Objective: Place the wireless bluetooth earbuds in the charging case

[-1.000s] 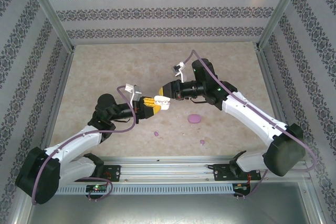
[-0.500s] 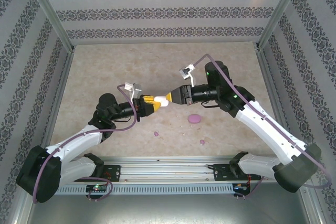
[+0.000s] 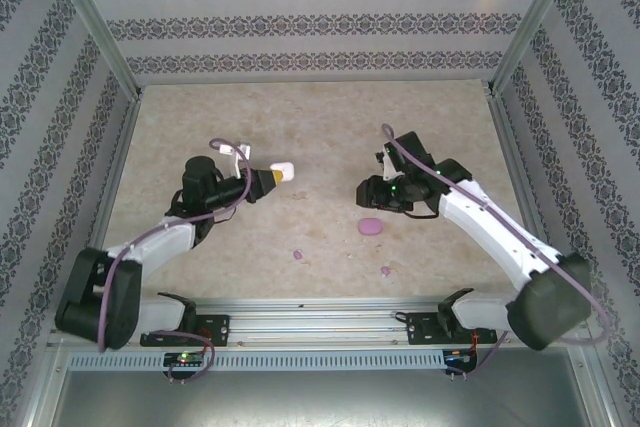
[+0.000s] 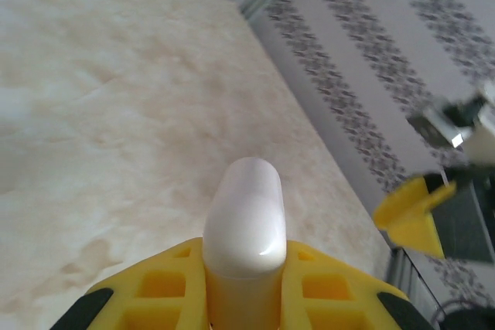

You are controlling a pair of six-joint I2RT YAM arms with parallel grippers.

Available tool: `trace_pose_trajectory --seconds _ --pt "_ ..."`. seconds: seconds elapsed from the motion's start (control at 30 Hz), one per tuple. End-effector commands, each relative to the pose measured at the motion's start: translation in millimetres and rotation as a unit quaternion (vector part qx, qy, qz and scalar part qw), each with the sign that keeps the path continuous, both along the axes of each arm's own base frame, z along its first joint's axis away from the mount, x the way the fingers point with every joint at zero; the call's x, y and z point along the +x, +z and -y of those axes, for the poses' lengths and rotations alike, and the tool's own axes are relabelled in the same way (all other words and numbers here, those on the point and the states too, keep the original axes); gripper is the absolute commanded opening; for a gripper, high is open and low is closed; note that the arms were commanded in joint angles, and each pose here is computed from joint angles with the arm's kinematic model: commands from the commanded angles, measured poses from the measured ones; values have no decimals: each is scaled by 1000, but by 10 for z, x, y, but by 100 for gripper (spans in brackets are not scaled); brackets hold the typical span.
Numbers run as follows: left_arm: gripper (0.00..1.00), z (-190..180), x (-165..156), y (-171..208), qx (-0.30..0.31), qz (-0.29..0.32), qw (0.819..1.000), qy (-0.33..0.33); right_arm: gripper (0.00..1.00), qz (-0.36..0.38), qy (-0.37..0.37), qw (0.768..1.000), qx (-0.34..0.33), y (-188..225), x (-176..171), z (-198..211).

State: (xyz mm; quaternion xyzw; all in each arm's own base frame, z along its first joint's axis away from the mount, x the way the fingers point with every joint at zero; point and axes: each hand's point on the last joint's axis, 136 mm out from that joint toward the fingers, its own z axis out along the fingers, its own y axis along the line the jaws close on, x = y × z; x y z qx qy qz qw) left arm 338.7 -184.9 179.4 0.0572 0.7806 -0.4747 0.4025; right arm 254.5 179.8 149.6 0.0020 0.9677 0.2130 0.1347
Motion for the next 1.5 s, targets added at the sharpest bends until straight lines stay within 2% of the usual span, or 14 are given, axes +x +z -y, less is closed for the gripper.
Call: trace_pose_trajectory --seconds 0.0,0.2,0.47,0.53,0.77,0.93,1.17,1.33,1.47 --pt "0 -140 235 -196 -11 -59 998 18 51 -29 4 996 -81 -309 -54 233" --pt "0 -338 585 -833 8 -140 988 63 55 -62 14 991 -118 -604 -4 272" --pt "8 -518 687 -1433 80 -198 972 97 57 -75 11 990 -116 -734 107 232" --pt "13 -567 678 -1495 105 -204 968 101 57 -71 8 992 -107 -717 146 212" --pt "45 -742 600 -1496 192 -205 954 102 58 -56 1 994 -95 -639 233 206" --pt "63 -830 560 -1308 229 -186 950 106 58 -41 -8 996 -84 -542 248 231" --pt "65 -786 458 -845 251 -127 955 93 59 -34 -24 996 -74 -490 153 328" --pt "63 -208 243 -577 258 -27 966 6 60 -43 -47 996 -67 -539 26 443" --pt "62 490 -62 -518 264 74 956 -102 60 -56 -72 995 -50 -597 -80 520"
